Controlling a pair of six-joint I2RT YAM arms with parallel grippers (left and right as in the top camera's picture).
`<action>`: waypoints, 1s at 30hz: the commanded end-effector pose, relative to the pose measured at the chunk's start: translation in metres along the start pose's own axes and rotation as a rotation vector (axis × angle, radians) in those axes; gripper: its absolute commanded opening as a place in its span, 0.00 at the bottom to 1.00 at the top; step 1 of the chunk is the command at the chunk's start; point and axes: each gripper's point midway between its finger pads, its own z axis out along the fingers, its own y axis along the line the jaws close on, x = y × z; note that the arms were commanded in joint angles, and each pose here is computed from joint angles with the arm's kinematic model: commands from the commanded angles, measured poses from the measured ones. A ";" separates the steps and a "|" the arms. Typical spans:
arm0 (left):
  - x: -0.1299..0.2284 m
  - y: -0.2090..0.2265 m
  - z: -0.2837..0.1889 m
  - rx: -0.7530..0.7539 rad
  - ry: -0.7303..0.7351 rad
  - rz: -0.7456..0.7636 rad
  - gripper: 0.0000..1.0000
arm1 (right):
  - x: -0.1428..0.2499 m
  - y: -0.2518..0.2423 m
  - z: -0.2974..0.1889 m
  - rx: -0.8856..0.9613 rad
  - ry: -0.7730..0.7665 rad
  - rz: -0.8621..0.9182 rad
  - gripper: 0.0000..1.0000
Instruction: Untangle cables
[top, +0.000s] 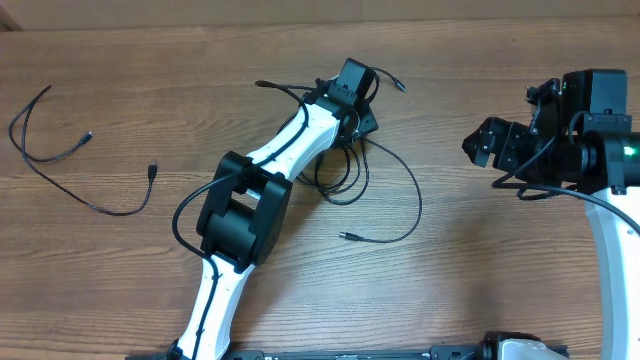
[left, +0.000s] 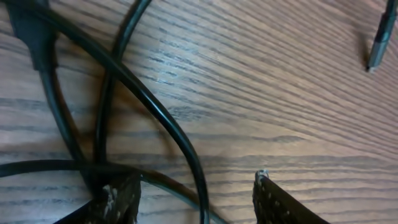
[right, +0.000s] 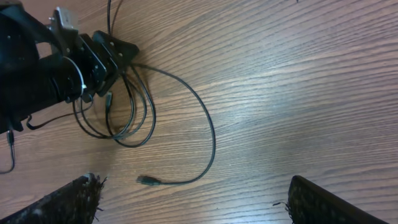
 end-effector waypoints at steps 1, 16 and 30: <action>0.007 0.006 0.010 -0.022 0.009 -0.004 0.56 | 0.000 -0.002 0.003 0.014 0.001 -0.008 0.94; 0.026 0.018 0.029 -0.064 0.052 0.019 0.40 | 0.000 -0.002 0.003 0.014 0.001 -0.008 0.95; 0.043 -0.005 0.023 0.060 0.204 0.076 0.04 | -0.001 -0.001 0.003 0.012 -0.005 -0.010 0.95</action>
